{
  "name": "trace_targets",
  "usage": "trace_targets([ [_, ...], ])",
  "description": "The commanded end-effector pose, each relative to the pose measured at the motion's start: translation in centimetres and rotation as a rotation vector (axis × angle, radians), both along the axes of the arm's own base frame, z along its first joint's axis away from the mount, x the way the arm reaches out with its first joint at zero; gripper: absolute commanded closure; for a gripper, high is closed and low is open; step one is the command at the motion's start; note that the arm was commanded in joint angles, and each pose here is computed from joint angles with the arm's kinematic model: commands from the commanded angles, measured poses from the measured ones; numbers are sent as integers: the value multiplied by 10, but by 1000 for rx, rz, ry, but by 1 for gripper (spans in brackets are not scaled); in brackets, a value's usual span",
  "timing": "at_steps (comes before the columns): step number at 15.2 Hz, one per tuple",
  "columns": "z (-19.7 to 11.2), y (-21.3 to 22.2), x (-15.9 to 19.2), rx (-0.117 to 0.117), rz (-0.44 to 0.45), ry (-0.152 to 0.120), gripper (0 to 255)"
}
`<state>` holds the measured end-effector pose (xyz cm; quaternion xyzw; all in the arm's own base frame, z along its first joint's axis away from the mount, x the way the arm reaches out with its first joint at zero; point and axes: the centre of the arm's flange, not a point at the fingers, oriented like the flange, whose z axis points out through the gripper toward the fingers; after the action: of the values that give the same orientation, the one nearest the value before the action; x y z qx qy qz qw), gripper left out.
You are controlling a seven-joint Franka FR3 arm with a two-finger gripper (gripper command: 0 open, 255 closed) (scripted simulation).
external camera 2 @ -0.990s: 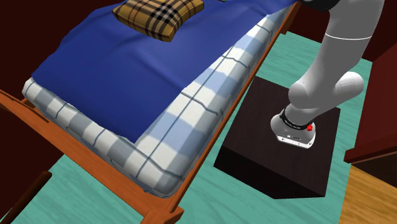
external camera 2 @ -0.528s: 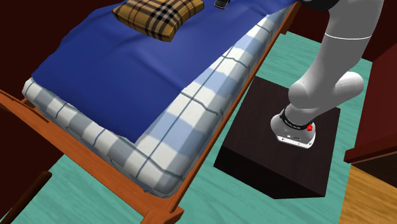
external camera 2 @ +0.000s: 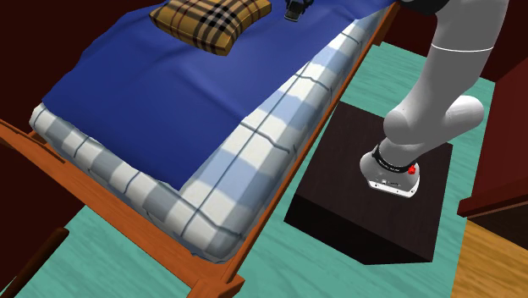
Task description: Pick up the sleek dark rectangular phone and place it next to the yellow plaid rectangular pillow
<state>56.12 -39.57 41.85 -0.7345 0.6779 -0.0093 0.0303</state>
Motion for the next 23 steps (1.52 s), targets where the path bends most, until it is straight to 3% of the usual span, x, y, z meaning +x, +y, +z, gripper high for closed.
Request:
trace_targets([
  [1, -11, 0, 0, 0, 0, 0, 255],
  [13, -75, 0, 0, 0, 0, 0, 255],
  [21, -75, 0, 0, 0, 0, 0, 255],
  [22, -75, 0, 0, 0, 0, 0, 0],
  [23, -75, 0, 0, 0, 0, 0, 0],
])
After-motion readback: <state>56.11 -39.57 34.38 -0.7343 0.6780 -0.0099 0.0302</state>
